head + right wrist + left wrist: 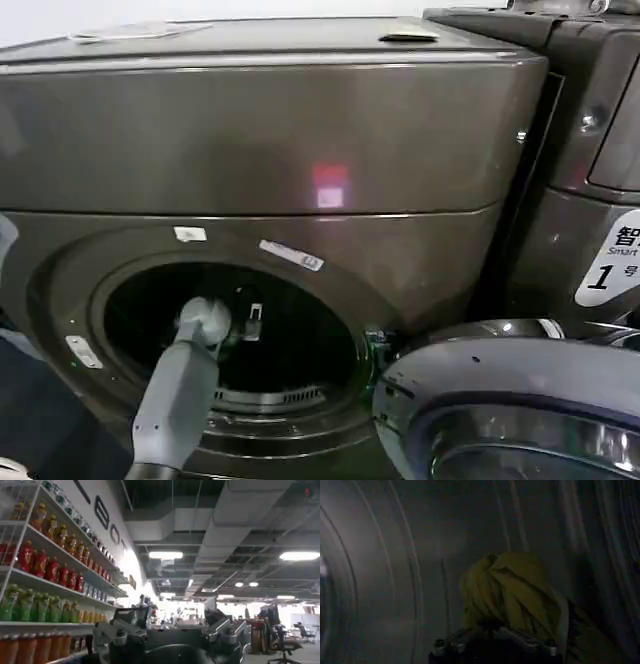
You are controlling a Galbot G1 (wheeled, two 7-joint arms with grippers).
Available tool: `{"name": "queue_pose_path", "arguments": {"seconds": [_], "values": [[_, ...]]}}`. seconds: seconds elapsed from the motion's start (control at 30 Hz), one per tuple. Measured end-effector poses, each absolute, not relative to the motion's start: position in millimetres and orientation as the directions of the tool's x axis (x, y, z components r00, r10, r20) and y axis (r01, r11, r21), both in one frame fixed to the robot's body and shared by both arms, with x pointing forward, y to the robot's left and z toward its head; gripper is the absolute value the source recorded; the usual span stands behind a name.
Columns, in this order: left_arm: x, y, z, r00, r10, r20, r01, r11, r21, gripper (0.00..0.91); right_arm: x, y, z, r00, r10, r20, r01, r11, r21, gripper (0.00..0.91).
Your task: Grasp the clothes from the dryer.
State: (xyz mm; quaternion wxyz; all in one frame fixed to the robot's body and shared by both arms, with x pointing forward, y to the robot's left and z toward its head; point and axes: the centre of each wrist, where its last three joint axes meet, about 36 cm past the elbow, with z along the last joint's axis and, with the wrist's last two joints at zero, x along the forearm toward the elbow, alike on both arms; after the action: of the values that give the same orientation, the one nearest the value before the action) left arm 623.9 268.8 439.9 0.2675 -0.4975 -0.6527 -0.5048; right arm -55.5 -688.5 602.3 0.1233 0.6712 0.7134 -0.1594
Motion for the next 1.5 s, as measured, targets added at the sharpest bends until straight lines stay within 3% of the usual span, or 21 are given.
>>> {"name": "queue_pose_path", "arguments": {"seconds": [0.33,0.67,1.1,1.5], "values": [[617,251,488,-0.671,0.491,0.555,0.728,0.299,0.616,0.000,-54,-686,598,-0.076,0.918,-0.389,0.996,0.056,-0.063,0.907],[598,230,523,-0.899,0.379,0.220,0.428,0.652,0.626,0.000,-55,-683,603,-0.082,0.910,-0.407,0.996,0.059,-0.069,0.907],[568,200,551,-0.993,0.101,-0.067,0.064,0.910,0.410,0.000,-56,-680,606,-0.089,0.902,-0.423,0.995,0.059,-0.082,0.907],[546,183,548,-0.993,-0.057,-0.107,-0.081,0.968,0.238,0.000,-58,-676,608,-0.083,0.902,-0.423,0.995,0.053,-0.082,0.907]]}}
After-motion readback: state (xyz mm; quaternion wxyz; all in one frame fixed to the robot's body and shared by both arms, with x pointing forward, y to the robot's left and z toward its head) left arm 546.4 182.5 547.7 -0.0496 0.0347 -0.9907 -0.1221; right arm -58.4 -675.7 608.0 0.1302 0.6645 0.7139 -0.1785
